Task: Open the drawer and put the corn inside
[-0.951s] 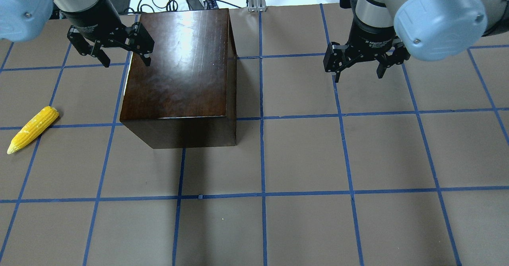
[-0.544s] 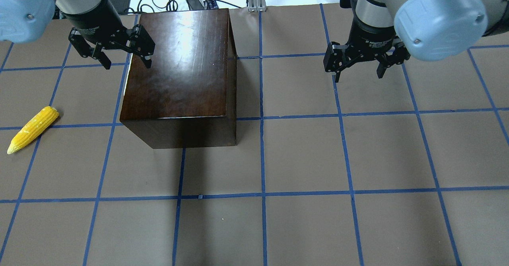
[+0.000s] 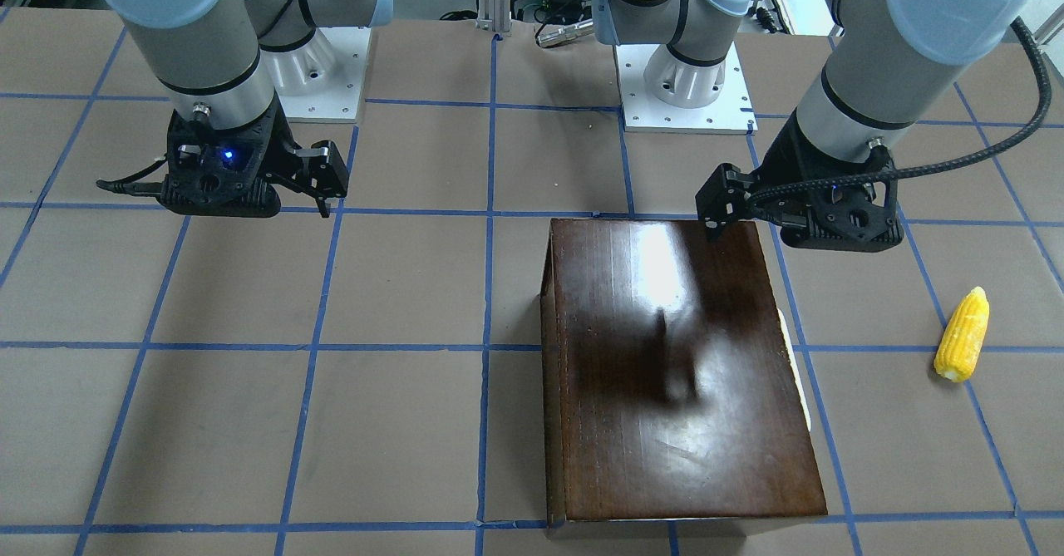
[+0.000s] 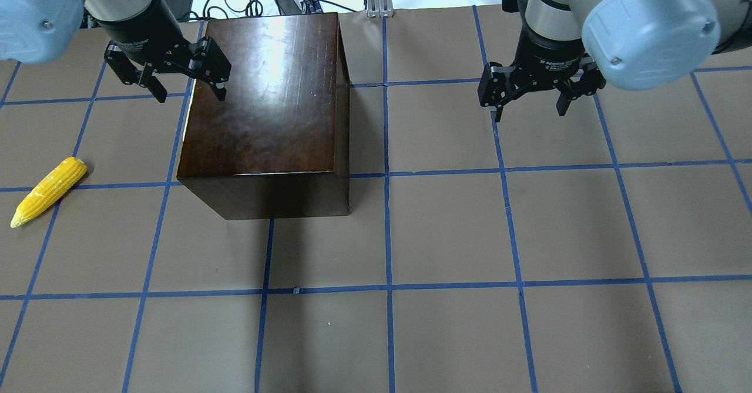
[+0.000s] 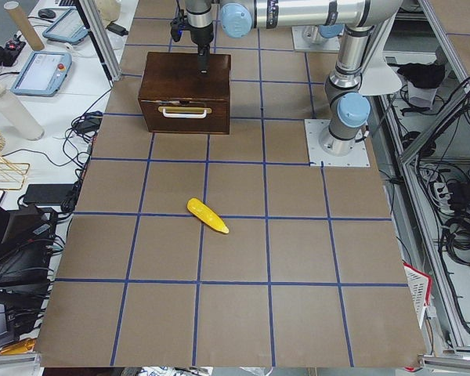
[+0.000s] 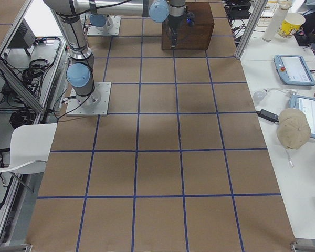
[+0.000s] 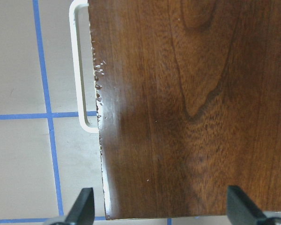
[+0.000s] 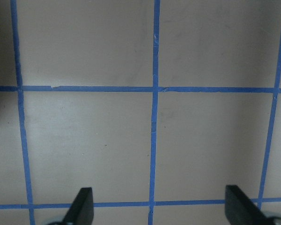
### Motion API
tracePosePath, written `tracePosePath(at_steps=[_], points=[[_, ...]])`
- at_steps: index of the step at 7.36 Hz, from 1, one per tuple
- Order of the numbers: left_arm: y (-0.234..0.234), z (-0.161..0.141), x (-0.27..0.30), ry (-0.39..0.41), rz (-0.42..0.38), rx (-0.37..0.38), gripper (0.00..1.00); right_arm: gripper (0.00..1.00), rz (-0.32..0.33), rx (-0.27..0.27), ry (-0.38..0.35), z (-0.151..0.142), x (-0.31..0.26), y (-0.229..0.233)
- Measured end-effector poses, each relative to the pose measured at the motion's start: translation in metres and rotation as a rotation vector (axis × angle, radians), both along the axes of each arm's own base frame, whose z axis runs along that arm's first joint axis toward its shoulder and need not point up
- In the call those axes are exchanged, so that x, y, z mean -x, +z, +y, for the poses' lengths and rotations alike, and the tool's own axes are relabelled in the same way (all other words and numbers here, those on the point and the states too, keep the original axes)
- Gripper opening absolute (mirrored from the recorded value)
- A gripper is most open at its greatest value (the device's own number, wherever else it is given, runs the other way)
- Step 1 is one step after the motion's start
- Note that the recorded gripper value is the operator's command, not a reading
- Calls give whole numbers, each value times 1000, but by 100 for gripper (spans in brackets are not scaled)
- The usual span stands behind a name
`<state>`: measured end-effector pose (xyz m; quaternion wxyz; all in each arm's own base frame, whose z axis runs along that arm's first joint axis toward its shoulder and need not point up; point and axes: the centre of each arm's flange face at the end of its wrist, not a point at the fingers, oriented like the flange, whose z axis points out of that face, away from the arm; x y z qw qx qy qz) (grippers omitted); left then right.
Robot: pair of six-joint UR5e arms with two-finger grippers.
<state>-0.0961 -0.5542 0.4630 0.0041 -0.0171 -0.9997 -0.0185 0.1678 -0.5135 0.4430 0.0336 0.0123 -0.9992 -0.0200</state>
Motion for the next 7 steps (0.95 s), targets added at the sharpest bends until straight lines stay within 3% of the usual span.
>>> tracePosePath(at_steps=[4, 7], points=[[-23, -6, -2, -2, -6, -35, 100, 100, 0, 1, 0, 0, 0, 0], [-18, -6, -2, -1, -9, -15, 100, 100, 0, 0, 0, 0, 0, 0]])
